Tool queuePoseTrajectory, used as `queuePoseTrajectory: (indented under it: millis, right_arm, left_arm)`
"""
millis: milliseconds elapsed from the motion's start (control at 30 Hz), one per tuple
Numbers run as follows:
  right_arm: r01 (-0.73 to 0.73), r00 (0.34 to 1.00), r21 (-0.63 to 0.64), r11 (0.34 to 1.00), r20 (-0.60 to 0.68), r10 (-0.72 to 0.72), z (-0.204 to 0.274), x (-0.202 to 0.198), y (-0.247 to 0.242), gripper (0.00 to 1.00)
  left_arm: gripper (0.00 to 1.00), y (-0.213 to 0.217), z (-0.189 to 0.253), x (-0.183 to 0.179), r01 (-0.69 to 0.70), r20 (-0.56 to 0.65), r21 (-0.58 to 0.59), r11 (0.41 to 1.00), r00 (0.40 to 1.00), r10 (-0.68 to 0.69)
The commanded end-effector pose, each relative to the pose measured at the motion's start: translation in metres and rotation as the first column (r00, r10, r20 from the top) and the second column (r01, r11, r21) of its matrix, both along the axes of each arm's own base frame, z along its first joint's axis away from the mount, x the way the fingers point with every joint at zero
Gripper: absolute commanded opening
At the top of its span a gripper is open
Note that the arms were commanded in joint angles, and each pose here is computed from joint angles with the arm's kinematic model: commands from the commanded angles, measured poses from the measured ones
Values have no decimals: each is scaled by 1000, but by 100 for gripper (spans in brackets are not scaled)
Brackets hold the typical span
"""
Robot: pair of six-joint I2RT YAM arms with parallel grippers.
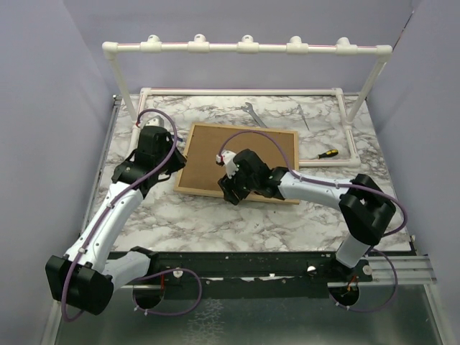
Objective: Take the photo out of the frame
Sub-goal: Adjust the photo frame at the center of the board.
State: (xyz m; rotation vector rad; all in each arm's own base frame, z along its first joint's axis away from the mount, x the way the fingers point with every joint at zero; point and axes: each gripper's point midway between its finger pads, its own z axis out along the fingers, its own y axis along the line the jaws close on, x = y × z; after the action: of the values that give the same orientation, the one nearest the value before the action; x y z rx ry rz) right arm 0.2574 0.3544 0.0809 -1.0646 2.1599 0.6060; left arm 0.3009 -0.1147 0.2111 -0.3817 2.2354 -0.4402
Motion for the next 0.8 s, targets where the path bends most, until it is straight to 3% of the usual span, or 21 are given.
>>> queuePoseTrajectory:
  millis: [0, 200, 633, 767]
  right_arm:
    - [-30, 999, -112, 993, 32, 34, -19, -7, -9, 58]
    - [-5, 1000, -196, 981, 9, 7, -35, -24, -24, 44]
    - [70, 992, -290, 954, -83, -98, -72, -55, -65, 41]
    - [136, 987, -280, 950, -49, -155, -65, -52, -72, 42]
  left_arm:
    - [0, -1, 0, -3, 48, 2, -17, 999, 999, -48]
    - [0, 1, -5, -4, 54, -8, -27, 998, 998, -54]
    - [0, -2, -18, -6, 66, -31, -58, 996, 997, -68]
    - [0, -7, -22, -8, 76, -43, -84, 994, 996, -79]
